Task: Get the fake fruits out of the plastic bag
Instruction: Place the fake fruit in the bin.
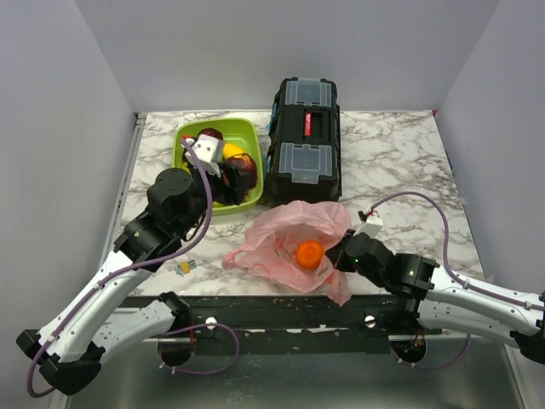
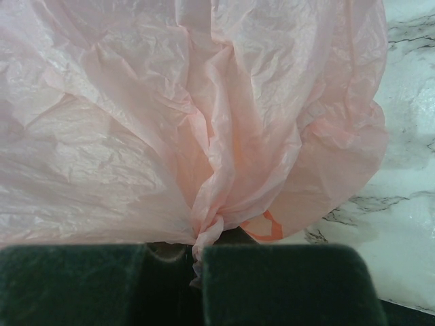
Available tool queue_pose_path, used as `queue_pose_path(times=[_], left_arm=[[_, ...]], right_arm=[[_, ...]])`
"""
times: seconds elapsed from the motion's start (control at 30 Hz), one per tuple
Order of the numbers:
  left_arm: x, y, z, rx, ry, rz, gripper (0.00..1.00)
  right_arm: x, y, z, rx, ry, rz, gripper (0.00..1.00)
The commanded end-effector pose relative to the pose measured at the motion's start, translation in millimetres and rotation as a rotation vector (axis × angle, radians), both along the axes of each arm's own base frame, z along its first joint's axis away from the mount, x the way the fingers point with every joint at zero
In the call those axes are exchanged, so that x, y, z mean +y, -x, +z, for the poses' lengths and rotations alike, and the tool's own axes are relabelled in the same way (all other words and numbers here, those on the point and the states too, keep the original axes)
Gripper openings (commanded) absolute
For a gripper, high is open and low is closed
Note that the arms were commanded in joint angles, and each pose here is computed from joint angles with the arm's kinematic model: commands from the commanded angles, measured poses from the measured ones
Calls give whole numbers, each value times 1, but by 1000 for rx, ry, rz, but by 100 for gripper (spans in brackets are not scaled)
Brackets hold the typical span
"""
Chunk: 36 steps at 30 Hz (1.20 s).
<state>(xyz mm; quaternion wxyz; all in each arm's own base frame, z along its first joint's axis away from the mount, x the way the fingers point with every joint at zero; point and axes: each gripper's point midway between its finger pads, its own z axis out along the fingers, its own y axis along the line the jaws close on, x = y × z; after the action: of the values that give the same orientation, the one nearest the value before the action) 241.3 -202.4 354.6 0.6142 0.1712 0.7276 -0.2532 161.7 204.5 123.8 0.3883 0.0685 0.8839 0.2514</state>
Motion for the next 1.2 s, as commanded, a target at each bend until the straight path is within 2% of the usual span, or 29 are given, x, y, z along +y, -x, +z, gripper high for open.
queue_pose_path(times=[0.0, 0.07, 0.17, 0.27, 0.37, 0.47, 0.63, 0.73, 0.8, 1.07, 1.13, 1.17], left_arm=[[68, -40, 9, -19, 21, 383, 11], [87, -51, 2, 2, 68, 498, 11], [104, -64, -14, 52, 180, 586, 11], [122, -74, -29, 154, 307, 675, 11], [146, -81, -48, 256, 444, 841, 11], [162, -87, -71, 351, 526, 969, 11], [167, -109, -126, 607, 625, 1024, 14], [182, -117, -159, 681, 642, 1089, 6], [189, -121, -175, 705, 668, 1106, 5], [184, -135, -232, 929, 725, 1061, 22], [184, -136, -234, 942, 736, 1044, 31], [184, -136, -235, 944, 732, 1043, 39]], right_arm=[[-2, 2, -5, 7, 0, -2, 1], [-2, 2, -5, 9, 4, -4, 1], [-2, 2, -5, 12, 8, -1, 1], [-4, 3, -6, 14, 14, -1, 1], [-4, 1, -4, 7, 9, -8, 1], [-4, 1, -3, 2, 9, -2, 1], [-9, 2, -2, 0, 18, -10, 1], [-13, 3, 0, -8, 8, -15, 1], [-14, 4, 2, -10, -3, -22, 1], [-14, 5, 4, -10, -9, -18, 1], [-14, 5, 3, -6, -11, -18, 1], [-14, 5, 1, -3, -12, -17, 1]])
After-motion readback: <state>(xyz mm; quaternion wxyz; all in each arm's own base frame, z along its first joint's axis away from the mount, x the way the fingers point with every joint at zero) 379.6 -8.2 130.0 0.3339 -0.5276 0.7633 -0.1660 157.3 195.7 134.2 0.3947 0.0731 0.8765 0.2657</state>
